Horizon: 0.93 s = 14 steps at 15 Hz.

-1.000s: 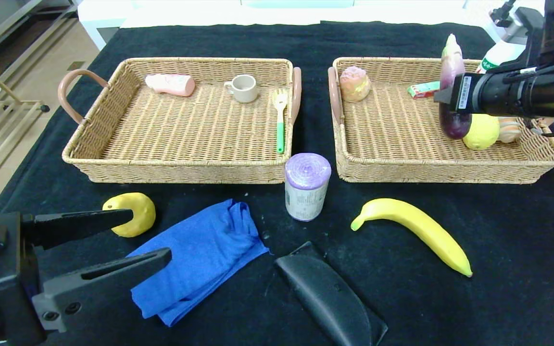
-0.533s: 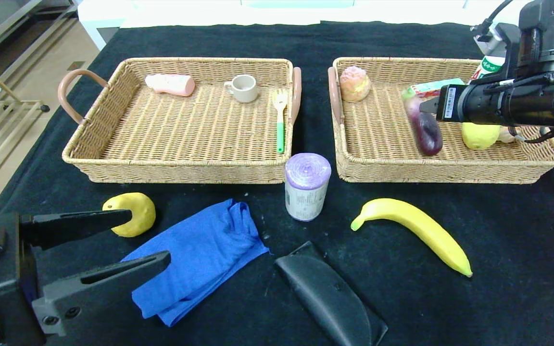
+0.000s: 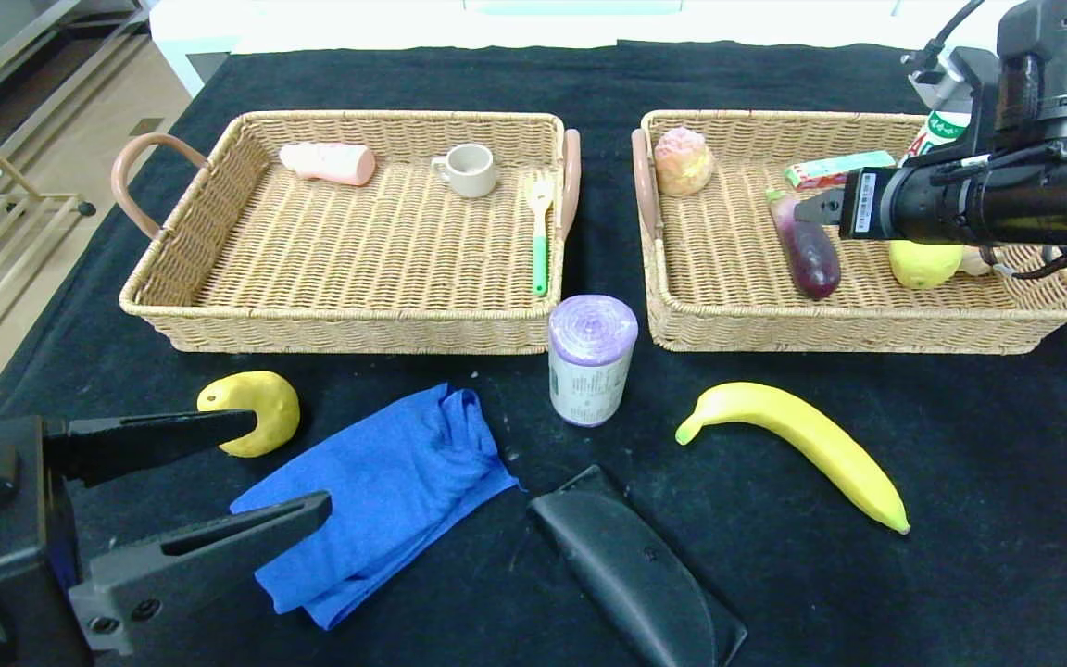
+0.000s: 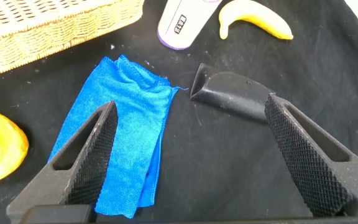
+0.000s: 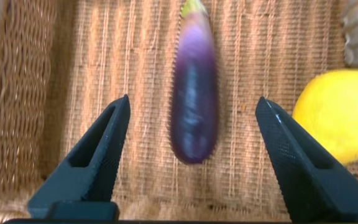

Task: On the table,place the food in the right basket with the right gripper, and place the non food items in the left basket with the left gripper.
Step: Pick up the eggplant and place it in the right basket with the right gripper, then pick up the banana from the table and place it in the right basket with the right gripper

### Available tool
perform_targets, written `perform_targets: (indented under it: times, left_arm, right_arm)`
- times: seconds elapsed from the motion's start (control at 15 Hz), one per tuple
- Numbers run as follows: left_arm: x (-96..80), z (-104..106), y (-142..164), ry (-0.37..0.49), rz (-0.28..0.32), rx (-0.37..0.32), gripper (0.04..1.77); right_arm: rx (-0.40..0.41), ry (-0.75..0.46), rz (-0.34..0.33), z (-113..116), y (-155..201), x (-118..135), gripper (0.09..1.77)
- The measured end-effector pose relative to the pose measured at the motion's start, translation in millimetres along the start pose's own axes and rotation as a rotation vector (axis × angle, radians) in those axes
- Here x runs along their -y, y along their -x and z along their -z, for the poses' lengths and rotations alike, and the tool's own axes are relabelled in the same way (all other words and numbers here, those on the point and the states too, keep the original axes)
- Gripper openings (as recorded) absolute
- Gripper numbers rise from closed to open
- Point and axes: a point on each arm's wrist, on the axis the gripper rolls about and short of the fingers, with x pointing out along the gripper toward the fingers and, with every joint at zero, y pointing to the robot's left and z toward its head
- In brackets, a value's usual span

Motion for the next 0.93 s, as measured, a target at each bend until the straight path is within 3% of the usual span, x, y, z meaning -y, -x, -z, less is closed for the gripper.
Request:
perform_targets:
  times: [0.27,0.6,0.93]
  left_arm:
    - [0.0,0,0,0.000,0.000,0.000,1.72]
    - [-0.2,0,0,0.000,0.000,-0.001,1.72]
    - [0.1,1,0,-0.012,0.000,0.000,1.72]
  right_arm:
    - [-0.146,0.051,-0.038,5,31,-9,1.57]
    - [-0.347,0.208,-0.151,19,96,-30,1.64]
    - [-0.450,0.312,-0.218,49,114,-41,1.67]
